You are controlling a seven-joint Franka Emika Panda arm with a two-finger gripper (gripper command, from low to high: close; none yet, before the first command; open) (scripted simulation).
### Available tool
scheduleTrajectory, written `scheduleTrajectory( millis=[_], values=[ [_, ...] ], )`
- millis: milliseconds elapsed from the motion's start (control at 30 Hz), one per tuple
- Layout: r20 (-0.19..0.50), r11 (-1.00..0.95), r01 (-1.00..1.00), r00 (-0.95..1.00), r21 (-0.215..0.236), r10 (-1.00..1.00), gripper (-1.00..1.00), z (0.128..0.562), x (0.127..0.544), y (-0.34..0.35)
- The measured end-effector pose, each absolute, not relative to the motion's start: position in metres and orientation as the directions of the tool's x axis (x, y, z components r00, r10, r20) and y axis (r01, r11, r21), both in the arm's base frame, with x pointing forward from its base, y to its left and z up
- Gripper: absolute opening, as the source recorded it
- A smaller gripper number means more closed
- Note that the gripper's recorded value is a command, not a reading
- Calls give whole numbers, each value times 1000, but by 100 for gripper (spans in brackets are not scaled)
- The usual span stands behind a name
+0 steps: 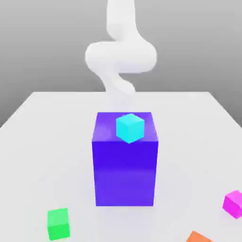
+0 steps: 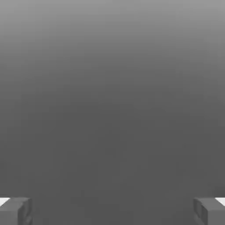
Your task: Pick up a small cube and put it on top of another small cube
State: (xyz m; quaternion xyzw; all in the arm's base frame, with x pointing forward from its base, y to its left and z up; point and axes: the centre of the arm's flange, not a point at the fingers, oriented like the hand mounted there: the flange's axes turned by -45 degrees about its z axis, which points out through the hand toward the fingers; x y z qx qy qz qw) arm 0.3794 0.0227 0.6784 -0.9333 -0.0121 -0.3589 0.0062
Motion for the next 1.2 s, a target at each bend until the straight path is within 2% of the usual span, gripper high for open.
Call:
scheduleTrajectory(
  millis=[233, 467, 733, 900, 1067, 1100, 1200],
  values=[
    [521, -990, 142, 844, 15, 129, 0, 572, 449, 99],
    [359, -964, 263, 898, 24, 254, 0, 451, 474, 181],
    [159, -911, 413, 898, 17, 410, 0, 304, 446, 274],
    [30, -875, 484, 875, 4, 484, 0, 213, 406, 312],
    [1, -866, 501, 866, -1, 501, 0, 141, 395, 320],
    [1, -865, 501, 865, 0, 501, -100, 132, 394, 320],
    [1, -865, 501, 865, -1, 501, -100, 132, 394, 320]
  ],
)
